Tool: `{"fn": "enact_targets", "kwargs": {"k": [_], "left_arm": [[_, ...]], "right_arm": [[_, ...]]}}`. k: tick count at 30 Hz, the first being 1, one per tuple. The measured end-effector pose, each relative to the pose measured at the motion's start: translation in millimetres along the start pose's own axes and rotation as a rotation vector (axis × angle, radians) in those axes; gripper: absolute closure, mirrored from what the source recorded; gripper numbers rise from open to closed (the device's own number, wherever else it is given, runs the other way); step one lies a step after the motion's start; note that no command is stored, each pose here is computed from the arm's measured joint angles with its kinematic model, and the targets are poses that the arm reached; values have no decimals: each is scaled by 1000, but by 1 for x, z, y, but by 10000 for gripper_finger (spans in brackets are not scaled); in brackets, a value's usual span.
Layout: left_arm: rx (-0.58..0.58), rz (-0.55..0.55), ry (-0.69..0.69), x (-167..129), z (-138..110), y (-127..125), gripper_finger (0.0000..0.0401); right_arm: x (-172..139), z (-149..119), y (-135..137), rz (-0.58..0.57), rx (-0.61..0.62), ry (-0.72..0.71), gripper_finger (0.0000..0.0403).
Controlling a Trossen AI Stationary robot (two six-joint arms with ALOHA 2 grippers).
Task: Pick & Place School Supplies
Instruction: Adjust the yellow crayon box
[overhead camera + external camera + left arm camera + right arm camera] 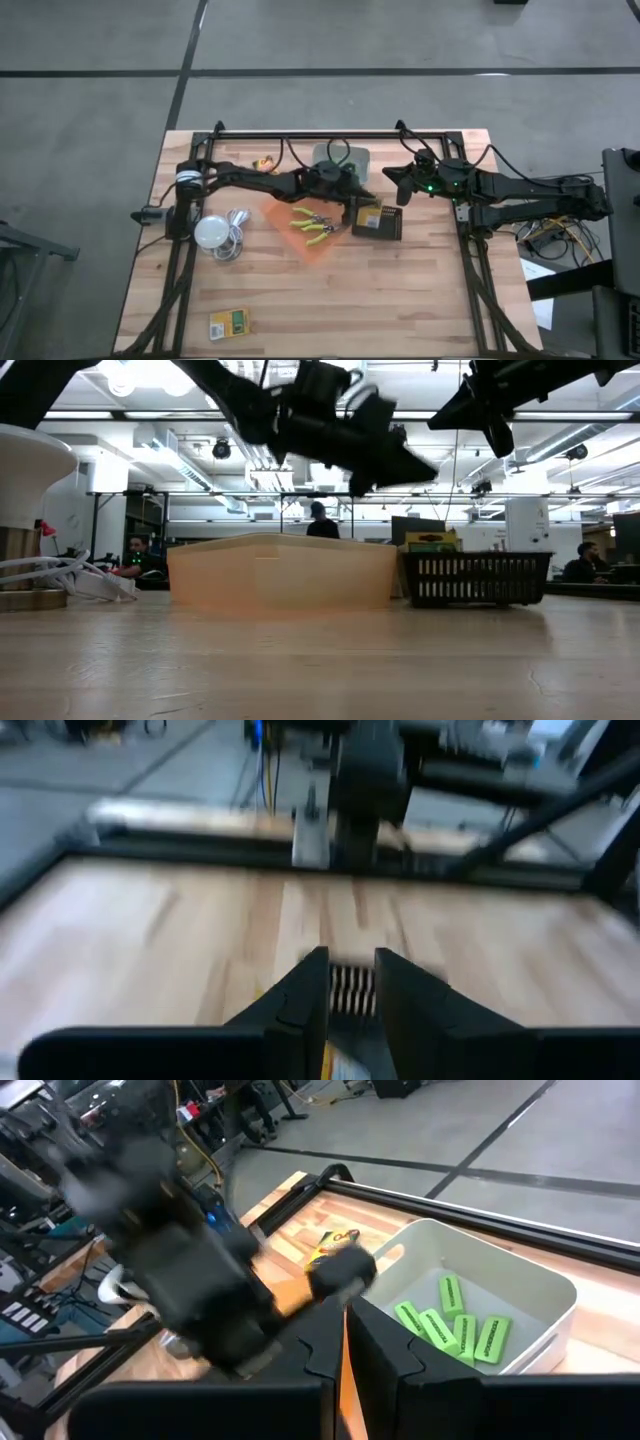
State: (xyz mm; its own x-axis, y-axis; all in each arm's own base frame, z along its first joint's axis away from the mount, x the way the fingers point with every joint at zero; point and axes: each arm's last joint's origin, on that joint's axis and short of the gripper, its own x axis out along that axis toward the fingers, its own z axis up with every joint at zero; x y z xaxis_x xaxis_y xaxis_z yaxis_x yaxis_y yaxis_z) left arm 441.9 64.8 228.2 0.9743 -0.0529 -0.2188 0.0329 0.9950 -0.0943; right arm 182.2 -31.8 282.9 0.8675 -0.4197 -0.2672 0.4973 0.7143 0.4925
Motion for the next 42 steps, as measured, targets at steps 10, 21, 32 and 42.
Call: {"fn": "enact_targets", "kwargs": {"k": [10, 21, 32, 42], "left_arm": [[125, 46, 17, -41, 97, -11, 316], [110, 573, 192, -141, 157, -20, 316], [-480, 880, 329, -211, 134, -30, 316], [-778, 898, 420, -198, 86, -26, 316]], "right_arm": [[0, -1, 0, 2, -55, 11, 385], [0, -3, -2, -16, -127, 38, 385], [10, -9, 5, 201, -370, 129, 385], [54, -13, 5, 361, -408, 120, 385]]}}
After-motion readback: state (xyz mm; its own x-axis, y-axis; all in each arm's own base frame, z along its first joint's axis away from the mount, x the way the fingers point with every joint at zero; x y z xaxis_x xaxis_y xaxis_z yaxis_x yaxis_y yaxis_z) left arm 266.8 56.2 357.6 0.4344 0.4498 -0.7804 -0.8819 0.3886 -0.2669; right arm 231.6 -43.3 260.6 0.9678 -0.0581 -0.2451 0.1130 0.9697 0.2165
